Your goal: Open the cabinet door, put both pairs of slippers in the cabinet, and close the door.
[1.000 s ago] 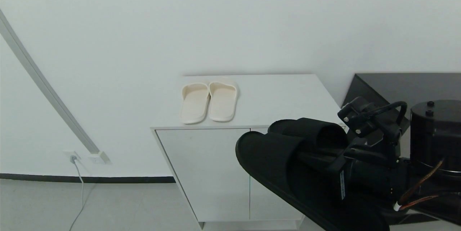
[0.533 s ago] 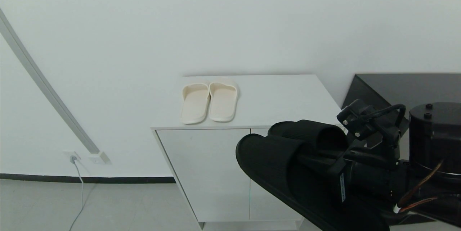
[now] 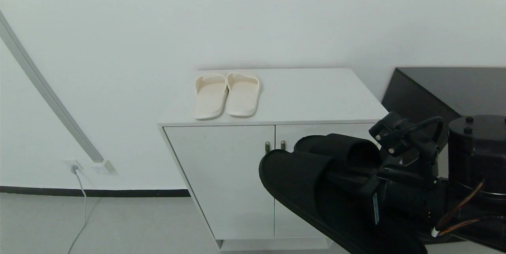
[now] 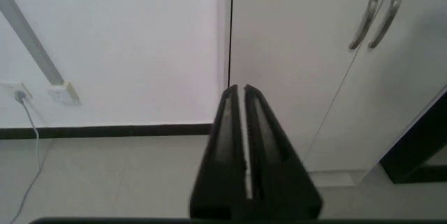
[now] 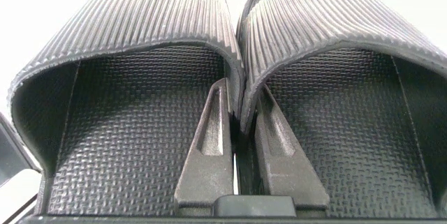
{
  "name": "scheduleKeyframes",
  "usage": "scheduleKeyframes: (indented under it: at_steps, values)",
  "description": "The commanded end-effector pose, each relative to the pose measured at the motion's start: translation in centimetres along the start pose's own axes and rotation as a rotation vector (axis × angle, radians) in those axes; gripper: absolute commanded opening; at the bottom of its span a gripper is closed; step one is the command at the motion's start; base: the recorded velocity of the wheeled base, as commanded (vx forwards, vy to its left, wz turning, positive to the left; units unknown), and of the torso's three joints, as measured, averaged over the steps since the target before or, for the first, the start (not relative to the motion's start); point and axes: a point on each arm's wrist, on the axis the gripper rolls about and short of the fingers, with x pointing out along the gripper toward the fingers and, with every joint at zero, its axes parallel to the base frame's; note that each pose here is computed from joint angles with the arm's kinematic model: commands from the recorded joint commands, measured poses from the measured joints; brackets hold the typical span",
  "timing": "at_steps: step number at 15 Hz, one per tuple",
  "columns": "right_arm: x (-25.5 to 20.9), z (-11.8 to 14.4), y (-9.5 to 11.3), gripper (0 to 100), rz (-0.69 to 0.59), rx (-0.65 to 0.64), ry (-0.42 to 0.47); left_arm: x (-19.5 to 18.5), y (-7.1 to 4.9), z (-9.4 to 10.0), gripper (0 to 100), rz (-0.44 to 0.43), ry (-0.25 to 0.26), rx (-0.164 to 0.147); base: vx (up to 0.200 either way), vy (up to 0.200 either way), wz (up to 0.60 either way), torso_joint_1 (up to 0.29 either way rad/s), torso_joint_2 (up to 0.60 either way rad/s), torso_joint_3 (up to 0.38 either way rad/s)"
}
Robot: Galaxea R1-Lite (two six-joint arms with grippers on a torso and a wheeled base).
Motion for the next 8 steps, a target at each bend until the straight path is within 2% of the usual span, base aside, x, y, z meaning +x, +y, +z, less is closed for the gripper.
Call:
scheduleKeyframes:
  at_steps: [1, 8]
  values:
    - [0.0, -0.2, 0.0, 0, 0.000, 0.000, 0.007, 0.0, 0.0, 0.0, 100, 0.002, 0.000, -0.003, 0.000, 0.000, 0.00, -0.232, 0.55, 0.330]
    - [1.1, -1.7, 0.3, 0, 0.034, -0.008, 0.027, 0.0, 0.0, 0.0, 100, 0.016, 0.001, -0.003, 0.000, 0.000, 0.00, -0.202, 0.52, 0.315]
